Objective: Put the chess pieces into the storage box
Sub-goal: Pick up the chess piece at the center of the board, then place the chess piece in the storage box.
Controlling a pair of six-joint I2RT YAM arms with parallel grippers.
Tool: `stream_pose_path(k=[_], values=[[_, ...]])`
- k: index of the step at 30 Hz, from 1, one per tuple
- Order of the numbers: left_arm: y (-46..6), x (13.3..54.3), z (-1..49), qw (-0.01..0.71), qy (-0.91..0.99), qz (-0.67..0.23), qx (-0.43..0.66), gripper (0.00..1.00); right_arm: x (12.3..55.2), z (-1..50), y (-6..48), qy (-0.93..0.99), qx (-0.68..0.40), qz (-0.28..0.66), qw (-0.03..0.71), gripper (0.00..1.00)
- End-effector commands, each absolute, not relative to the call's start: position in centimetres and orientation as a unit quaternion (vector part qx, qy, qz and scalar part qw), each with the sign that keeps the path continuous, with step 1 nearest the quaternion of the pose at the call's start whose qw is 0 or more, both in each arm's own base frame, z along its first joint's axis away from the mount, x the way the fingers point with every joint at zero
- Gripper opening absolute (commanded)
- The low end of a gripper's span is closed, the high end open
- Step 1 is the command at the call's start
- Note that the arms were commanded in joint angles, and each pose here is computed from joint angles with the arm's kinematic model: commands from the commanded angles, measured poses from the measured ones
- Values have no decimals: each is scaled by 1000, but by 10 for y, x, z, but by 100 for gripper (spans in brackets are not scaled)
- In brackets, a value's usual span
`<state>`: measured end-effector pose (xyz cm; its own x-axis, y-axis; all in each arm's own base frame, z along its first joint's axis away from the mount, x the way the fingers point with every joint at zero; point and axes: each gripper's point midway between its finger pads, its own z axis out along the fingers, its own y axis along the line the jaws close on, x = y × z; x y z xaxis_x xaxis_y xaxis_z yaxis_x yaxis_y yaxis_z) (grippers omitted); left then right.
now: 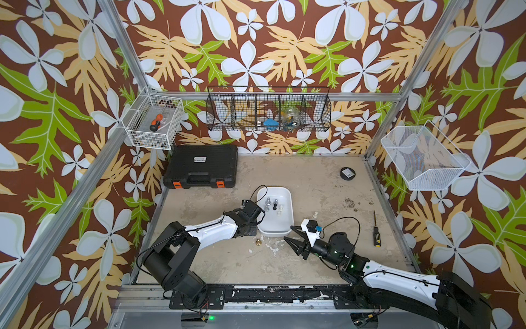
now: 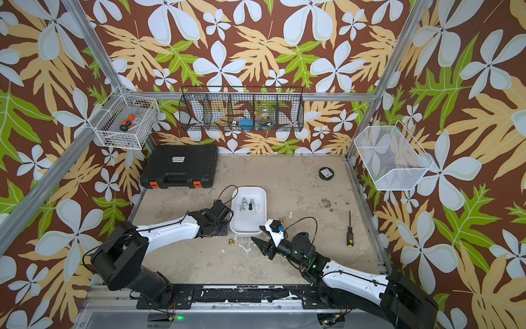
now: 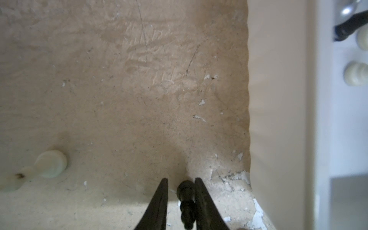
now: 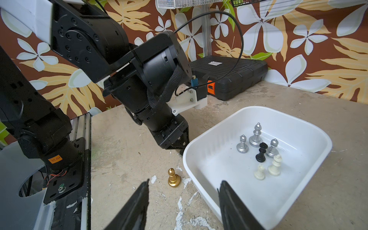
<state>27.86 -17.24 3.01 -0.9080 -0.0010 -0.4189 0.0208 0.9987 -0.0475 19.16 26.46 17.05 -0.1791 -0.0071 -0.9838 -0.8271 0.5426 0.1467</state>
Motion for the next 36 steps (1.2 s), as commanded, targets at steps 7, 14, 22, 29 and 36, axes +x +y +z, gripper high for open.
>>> stream_pose_path(k=[7, 14, 22, 29, 36], values=[[-170, 281, 29, 219, 976, -20, 4, 14, 193, 177, 266, 669, -308, 367, 568, 58], [-167, 282, 42, 227, 974, -15, 2, 10, 193, 176, 267, 670, -308, 366, 567, 58], [-172, 293, 104, 270, 962, -23, -1, 9, 197, 185, 251, 665, -278, 352, 598, 57], [-228, 314, 154, 305, 950, -48, 49, 9, 209, 194, 211, 666, -199, 304, 652, 57], [-279, 328, 123, 264, 958, -63, 93, 10, 213, 196, 201, 667, -177, 288, 664, 57]])
